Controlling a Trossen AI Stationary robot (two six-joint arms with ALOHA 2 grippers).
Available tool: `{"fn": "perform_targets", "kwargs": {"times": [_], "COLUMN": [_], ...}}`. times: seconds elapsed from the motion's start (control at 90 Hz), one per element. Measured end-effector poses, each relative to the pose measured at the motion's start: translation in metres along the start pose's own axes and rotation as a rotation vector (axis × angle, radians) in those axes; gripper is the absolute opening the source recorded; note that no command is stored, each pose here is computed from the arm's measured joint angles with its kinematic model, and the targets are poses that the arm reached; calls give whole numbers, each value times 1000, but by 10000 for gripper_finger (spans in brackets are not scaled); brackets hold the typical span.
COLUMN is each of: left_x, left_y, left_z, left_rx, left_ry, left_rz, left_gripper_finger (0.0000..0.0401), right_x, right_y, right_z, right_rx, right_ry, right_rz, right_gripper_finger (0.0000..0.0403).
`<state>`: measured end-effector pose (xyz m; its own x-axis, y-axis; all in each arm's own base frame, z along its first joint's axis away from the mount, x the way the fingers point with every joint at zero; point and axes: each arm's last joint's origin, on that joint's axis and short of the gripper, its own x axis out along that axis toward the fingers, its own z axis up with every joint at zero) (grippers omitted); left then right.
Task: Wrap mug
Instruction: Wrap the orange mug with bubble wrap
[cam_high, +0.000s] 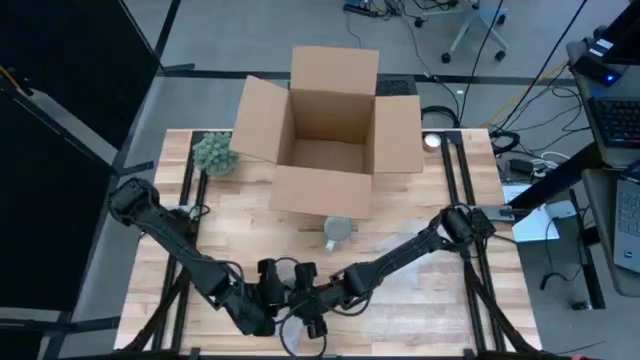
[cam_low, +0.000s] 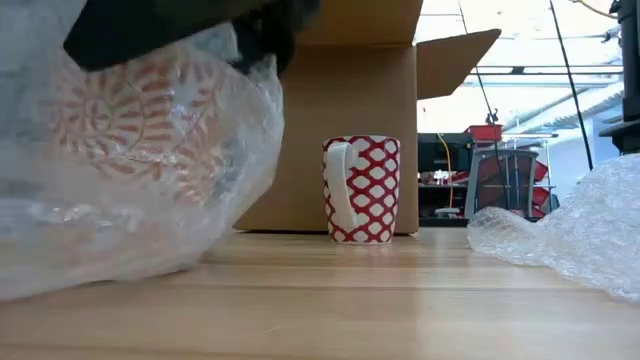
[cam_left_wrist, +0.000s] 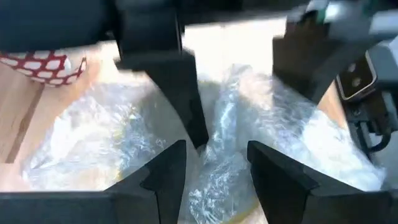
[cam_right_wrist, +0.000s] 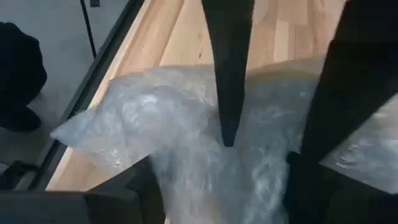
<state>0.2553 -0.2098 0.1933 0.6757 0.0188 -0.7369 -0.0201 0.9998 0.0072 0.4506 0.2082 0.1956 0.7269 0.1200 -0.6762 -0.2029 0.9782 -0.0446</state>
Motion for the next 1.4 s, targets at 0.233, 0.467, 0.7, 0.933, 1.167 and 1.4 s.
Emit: {"fn": "perform_targets", "kwargs": {"times": [0.233,0.467,0.7,0.933,1.167,1.4], "left_x": [0,1,-2,-2,-2,-35], "left_y": [0,0,3,4,8,12], "left_z": [0,1,3,5,10,34], "left_rx": [-1,4,-3,-10,-27,6], "left_ry": [1,-3,-6,-9,-6,8], "left_rz": [-1,-3,-7,-6,2,-15], "left_gripper_finger": [161,161,161,161,161,161], "right_x": [-16,-54,-51,-21,-7,-7], "right_y": [-8,-18,-2,5,-4,-4], "right_z": [9,24,20,6,-1,-1], "right_rx": [-7,2,5,-5,20,13], "right_ry": [1,3,6,26,62,56], "right_rz": [-2,-19,27,28,3,10], "right_gripper_finger": [217,217,217,217,217,217]}}
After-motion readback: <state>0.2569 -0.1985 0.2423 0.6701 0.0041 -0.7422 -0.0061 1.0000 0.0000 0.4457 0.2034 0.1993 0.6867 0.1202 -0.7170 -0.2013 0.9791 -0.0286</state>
